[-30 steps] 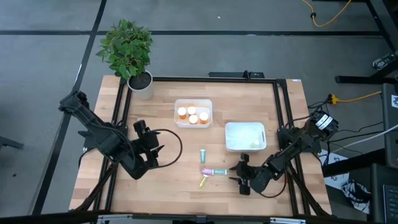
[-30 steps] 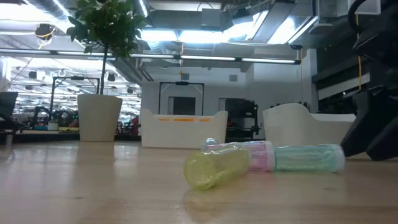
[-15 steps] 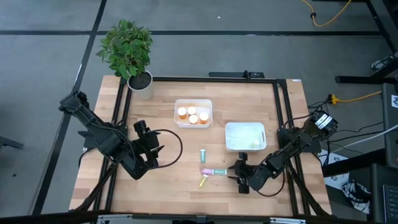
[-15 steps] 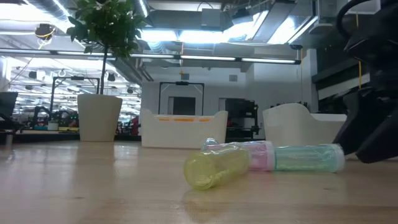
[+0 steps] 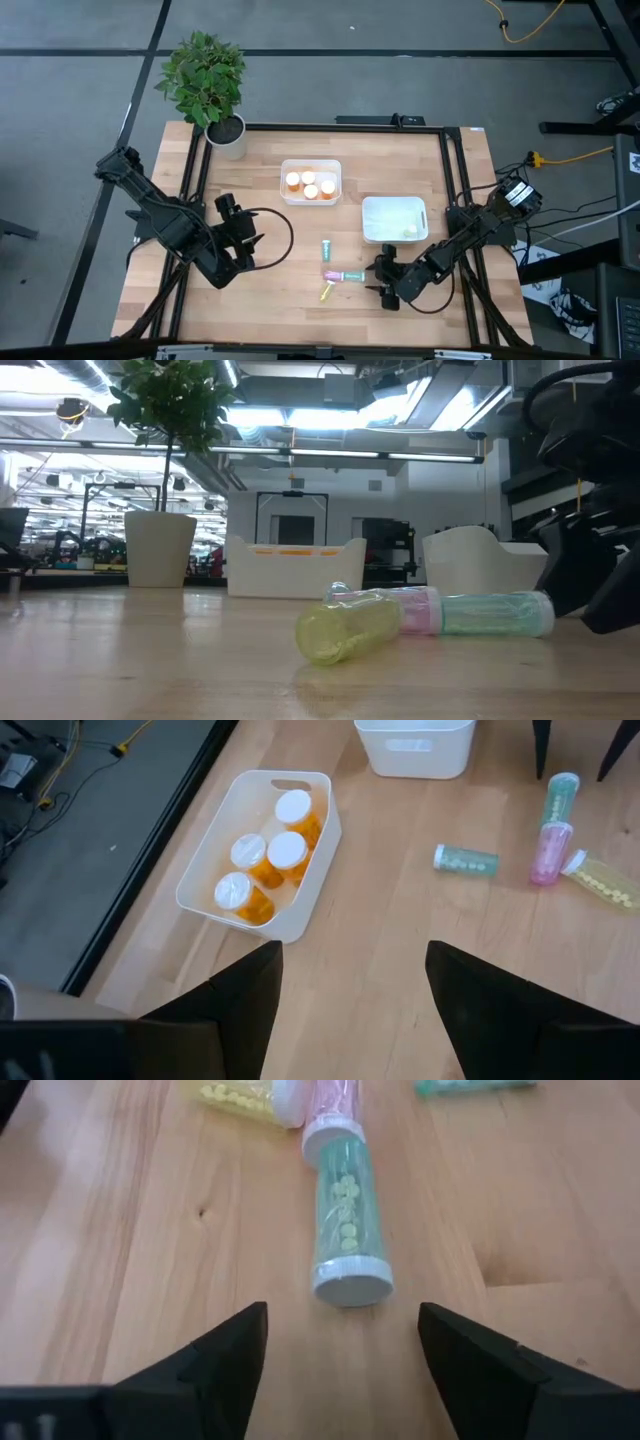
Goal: Pick and place medicine bottles into bin by pill shape (circle, oval)
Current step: Put the small blue pill bottle into the bottom white bin
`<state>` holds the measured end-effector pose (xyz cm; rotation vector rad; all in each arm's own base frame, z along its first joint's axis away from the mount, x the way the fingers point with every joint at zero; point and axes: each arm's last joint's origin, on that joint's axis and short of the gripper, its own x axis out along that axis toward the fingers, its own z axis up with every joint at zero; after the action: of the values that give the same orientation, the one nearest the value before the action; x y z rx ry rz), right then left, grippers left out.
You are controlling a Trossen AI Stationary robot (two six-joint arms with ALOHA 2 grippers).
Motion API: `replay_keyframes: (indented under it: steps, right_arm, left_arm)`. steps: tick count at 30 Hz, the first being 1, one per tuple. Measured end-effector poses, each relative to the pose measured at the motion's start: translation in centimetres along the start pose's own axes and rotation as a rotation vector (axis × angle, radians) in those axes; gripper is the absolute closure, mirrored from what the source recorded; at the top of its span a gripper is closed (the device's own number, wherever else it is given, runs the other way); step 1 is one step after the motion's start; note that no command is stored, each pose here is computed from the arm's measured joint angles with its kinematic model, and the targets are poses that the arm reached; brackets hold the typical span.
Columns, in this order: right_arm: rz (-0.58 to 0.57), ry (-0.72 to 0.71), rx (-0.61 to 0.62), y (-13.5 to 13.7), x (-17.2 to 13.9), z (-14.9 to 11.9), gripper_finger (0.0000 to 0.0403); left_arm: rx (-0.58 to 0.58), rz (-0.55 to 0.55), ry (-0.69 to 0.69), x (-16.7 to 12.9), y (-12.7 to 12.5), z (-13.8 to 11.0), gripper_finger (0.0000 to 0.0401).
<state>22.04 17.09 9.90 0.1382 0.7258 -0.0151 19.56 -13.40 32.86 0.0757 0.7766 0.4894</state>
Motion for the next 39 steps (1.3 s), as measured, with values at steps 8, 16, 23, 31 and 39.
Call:
replay_keyframes:
  steps: [8,16,23,31,39]
  right_arm:
    - [-0.041,-0.022,-0.023,-0.4,0.2,0.3,0.0139]
    - [0.004,-0.072,-0.103,0.0,0.2,0.9,0.0139]
    - [-0.008,-0.058,-0.134,0.1,1.0,0.4,0.0139]
    - [-0.021,-0.038,-0.188,1.0,1.7,1.0,0.0139]
    - [-0.033,-0.020,-0.183,0.9,1.7,0.9,0.0174]
  left_arm:
    - [0.000,0.000,0.000,0.0,0.0,0.0,0.0158]
    - [0.000,0.000,0.000,0.0,0.0,0.0,0.0158]
    - [0.000,0.000,0.000,0.0,0.0,0.0,0.0158]
    - [0.000,0.001,0.000,0.0,0.0,0.0,0.0158]
    - [0.001,0.001,0.000,0.0,0.0,0.0,0.0158]
